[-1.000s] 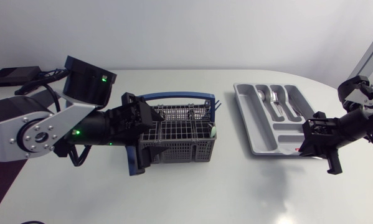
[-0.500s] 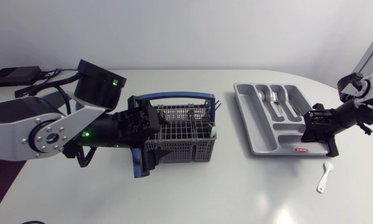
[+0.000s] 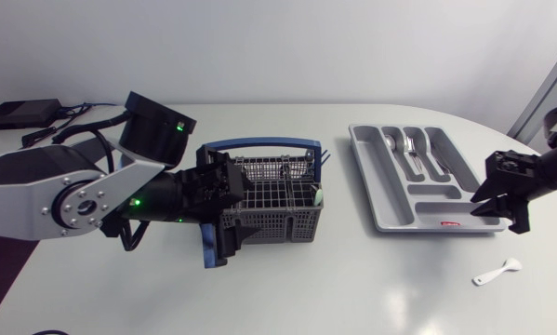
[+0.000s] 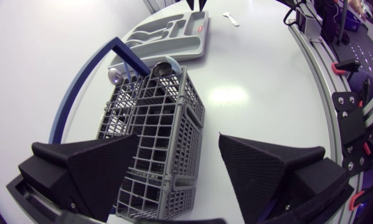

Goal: Unload the cutlery basket into the drawer organizer.

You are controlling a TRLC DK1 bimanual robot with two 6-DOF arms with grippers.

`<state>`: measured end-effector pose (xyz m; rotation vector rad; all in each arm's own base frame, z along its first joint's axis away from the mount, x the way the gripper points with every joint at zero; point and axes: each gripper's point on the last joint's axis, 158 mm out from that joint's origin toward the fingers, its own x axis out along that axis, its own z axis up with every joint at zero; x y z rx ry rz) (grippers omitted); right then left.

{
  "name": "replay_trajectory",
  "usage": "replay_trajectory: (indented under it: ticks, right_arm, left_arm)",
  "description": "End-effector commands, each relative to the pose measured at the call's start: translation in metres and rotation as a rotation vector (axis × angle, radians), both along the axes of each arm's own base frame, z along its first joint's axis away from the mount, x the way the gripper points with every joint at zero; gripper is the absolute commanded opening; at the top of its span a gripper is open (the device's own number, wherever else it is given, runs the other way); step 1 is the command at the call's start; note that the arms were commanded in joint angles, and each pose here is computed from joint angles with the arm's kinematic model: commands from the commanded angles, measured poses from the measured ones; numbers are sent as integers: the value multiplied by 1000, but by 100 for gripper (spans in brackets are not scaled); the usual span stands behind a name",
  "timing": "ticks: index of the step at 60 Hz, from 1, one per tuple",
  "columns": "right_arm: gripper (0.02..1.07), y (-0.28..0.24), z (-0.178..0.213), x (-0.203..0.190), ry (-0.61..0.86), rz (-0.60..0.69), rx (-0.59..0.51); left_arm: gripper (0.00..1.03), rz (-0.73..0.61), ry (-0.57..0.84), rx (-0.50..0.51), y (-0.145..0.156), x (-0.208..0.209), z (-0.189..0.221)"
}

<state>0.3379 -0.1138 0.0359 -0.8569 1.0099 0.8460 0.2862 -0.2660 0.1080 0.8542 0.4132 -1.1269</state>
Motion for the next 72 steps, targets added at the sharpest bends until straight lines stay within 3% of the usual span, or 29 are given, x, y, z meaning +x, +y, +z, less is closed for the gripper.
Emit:
replay_trajectory:
  ticks: [1,5,12,28,61,72]
  right_arm:
    - [76,-6,1,-26,16,-17,35]
    - [87,-15,2,-40,6,12,19]
    - [92,-38,0,-59,-6,62,-12]
    - [92,-59,-18,-86,19,142,-20]
    - [91,-52,-82,-84,73,284,-160]
    - [80,-58,-90,-82,88,300,-200]
  left_arm:
    - [97,-10,-11,-7,-9,5,7]
    - [97,-22,-10,-5,-13,2,8]
    - [97,-39,-10,4,-21,-1,8]
    - [97,-63,-16,39,-34,-8,6]
    - [97,-93,-15,103,-65,-19,0]
    - [97,-85,-12,109,-67,-18,0]
